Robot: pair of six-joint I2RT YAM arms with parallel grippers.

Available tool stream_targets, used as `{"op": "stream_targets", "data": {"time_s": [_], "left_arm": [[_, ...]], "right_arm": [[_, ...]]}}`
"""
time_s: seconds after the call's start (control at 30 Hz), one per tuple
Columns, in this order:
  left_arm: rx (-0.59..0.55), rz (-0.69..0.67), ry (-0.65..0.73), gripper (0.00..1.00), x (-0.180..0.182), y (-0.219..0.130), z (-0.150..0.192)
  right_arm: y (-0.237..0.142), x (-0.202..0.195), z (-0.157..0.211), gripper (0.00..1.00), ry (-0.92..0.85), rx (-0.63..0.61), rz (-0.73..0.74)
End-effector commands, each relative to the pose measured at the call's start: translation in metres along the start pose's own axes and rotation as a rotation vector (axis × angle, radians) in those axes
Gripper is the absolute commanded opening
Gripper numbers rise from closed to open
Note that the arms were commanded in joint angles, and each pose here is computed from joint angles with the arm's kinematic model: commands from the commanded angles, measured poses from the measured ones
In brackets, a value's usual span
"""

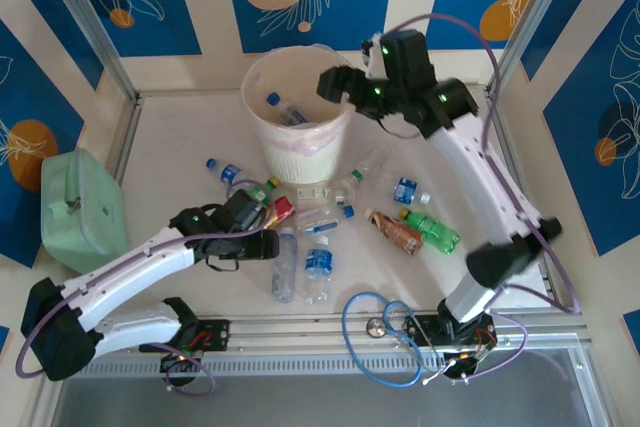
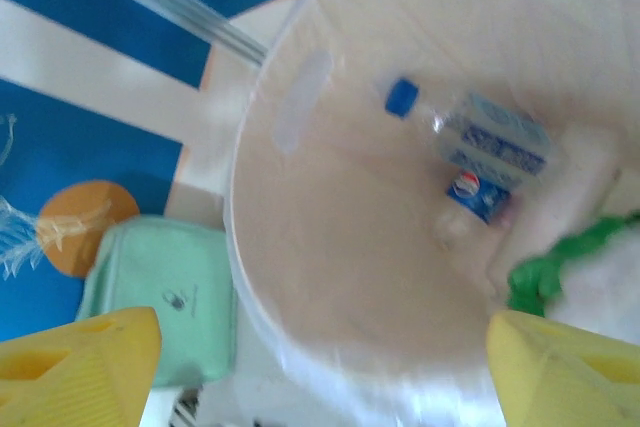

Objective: Put the plastic bottles in the bin

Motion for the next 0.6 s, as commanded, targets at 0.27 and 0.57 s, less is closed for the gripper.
{"op": "stream_targets", "data": {"time_s": [0.27, 0.57], "left_arm": [[0.109, -0.040, 0.093, 0.82, -0.032, 0.031, 0.001], [0.209, -0.085, 0.125, 0.79, -0.049, 0.065, 0.004]], "right_arm": [[-0.086, -0.102, 0.149, 0.85, 0.104, 0.058, 0.284], [-0.102, -0.127, 0.173, 0.85, 0.168, 0.064, 0.329]]}}
Point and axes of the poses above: each hand's point on the last joint's axis, 136 mm out from that joint toward the fingers, its own y axis out along the fingers, its own x axis along the line the jaws close on, z = x × y, the point moved 10 cm from there along -y, back along the fingers, and after that the axes turned 1 degree about y, right-handed, at the moved point
